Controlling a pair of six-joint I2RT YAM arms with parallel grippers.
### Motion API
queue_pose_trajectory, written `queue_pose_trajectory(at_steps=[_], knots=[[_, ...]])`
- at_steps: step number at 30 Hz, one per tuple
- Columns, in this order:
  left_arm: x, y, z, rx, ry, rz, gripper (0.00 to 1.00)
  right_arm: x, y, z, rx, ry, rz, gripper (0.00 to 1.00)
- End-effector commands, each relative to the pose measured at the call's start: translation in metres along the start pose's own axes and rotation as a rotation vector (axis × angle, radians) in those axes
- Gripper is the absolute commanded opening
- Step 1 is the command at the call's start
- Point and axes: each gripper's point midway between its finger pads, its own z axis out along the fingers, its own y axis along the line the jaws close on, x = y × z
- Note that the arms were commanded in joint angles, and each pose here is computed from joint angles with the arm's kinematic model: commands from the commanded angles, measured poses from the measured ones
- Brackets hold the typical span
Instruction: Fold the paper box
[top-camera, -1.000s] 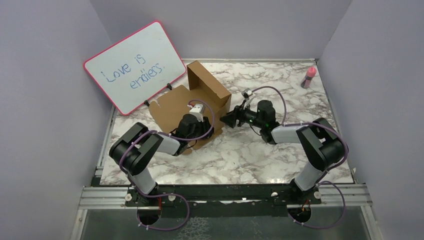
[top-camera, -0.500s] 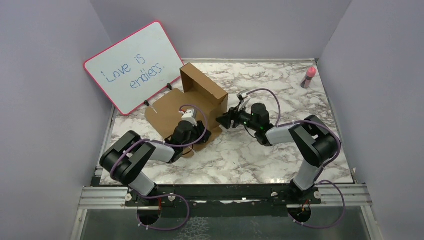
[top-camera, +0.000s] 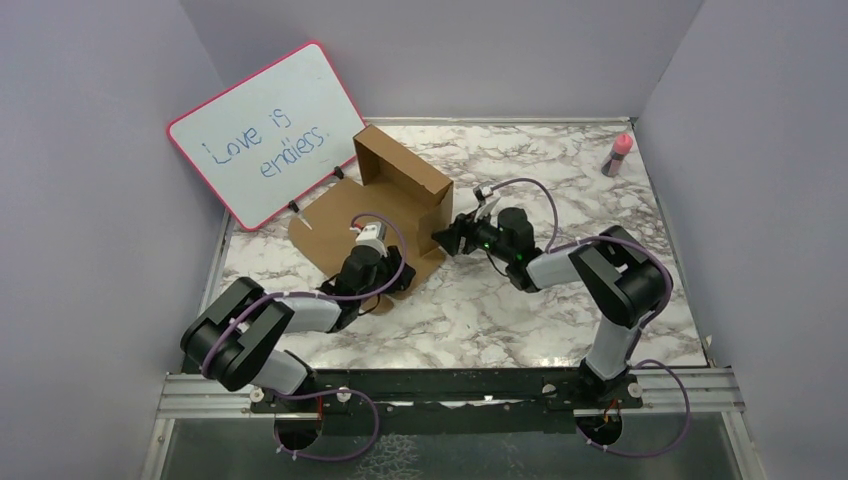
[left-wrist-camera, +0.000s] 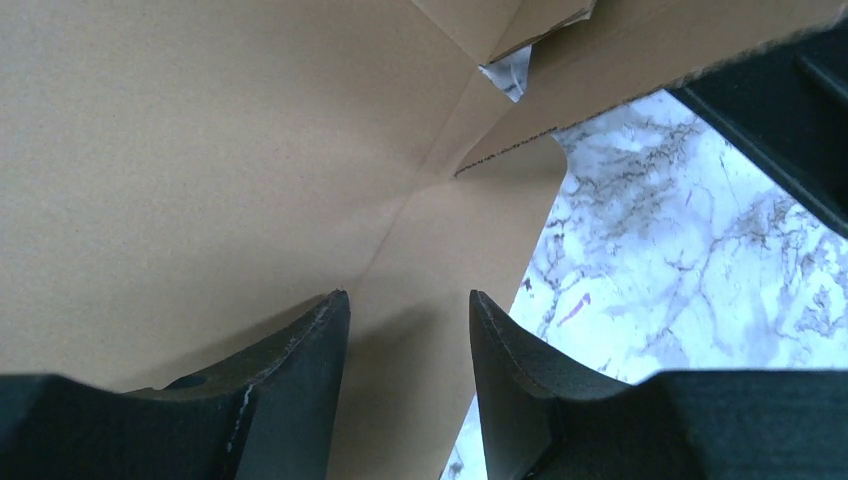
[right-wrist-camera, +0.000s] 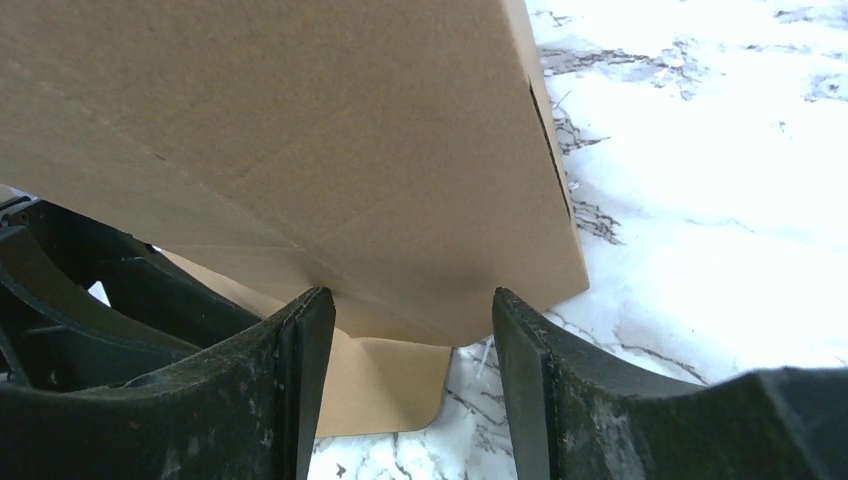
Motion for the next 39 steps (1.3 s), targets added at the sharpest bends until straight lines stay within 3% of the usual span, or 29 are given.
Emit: queue_pose_trajectory(at_steps=[1,11,21,28,34,39], knots=[[-0.003,0.008,0.013,-0.033,0.018,0.059,0.49,-0.022,-0.007,0.014,0.051,-0.098,-0.059,0.66],[0.035,0.000,0.012,0.045,0.162,0.059,0.49,-0.038,-0.021,0.024,0.155,-0.204,-0.156,0.73],[0.053,-0.034,-0.003,0.146,0.205,0.075,0.48,-0.059,-0.052,0.026,0.345,-0.277,-0.190,0.69],[0.057,-0.044,-0.004,0.176,0.219,0.104,0.48,-0.058,-0.060,0.032,0.387,-0.274,-0.225,0.66],[0.047,-0.054,-0.007,0.211,0.192,0.131,0.49,-0.050,-0.064,0.033,0.415,-0.273,-0.257,0.61],[-0.003,-0.071,-0.012,0.190,0.086,0.202,0.57,-0.046,-0.061,0.032,0.394,-0.274,-0.267,0.61]])
